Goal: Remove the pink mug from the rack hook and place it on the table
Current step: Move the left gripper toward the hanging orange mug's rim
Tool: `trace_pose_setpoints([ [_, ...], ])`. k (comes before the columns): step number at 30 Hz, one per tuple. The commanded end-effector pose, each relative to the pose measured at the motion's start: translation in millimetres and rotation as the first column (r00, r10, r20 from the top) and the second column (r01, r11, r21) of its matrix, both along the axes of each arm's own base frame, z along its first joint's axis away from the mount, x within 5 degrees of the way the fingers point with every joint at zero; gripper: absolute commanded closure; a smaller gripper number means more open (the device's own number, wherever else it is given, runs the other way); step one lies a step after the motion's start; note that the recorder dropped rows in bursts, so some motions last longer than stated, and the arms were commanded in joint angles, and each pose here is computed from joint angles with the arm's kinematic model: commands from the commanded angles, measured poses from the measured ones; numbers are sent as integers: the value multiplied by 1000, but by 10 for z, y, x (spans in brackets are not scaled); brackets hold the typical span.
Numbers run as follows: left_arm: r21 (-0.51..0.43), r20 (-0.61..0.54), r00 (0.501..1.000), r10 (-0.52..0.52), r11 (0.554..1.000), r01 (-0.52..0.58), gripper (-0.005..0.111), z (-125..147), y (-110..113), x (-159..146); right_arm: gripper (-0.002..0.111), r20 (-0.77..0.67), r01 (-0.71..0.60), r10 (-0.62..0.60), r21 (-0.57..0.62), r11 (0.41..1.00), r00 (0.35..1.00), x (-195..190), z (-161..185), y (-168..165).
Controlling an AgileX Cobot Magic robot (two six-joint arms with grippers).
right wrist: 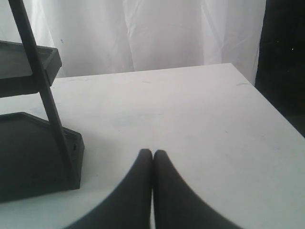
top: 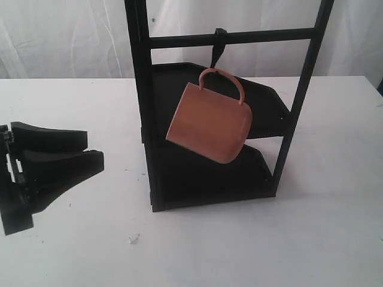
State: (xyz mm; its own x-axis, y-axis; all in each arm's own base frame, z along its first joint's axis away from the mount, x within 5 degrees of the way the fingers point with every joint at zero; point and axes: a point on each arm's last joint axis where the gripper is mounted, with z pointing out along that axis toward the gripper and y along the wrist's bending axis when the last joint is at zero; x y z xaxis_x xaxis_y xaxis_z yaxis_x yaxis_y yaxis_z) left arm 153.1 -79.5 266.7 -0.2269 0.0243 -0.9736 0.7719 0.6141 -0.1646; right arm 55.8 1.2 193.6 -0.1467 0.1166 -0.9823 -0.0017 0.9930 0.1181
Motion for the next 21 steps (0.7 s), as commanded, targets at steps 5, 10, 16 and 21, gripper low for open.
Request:
trace_pose_setpoints([
  [5, 61, 33, 999, -38, 997, 36, 46, 78, -311, 246, 108, 11, 5, -5, -5, 1000, 1000, -2, -5, -4],
  [10, 94, 20, 997, -75, 993, 72, 46, 123, -518, 439, 108, 11, 5, -5, -5, 1000, 1000, -2, -5, -4],
  [16, 145, 53, 997, -56, 988, 48, 46, 135, -580, 596, 108, 13, 5, -5, -5, 1000, 1000, -1, -4, -4],
  [21, 156, 71, 995, -64, 986, 53, 46, 135, -584, 601, 108, 11, 5, -5, -3, 1000, 1000, -2, -5, -3],
])
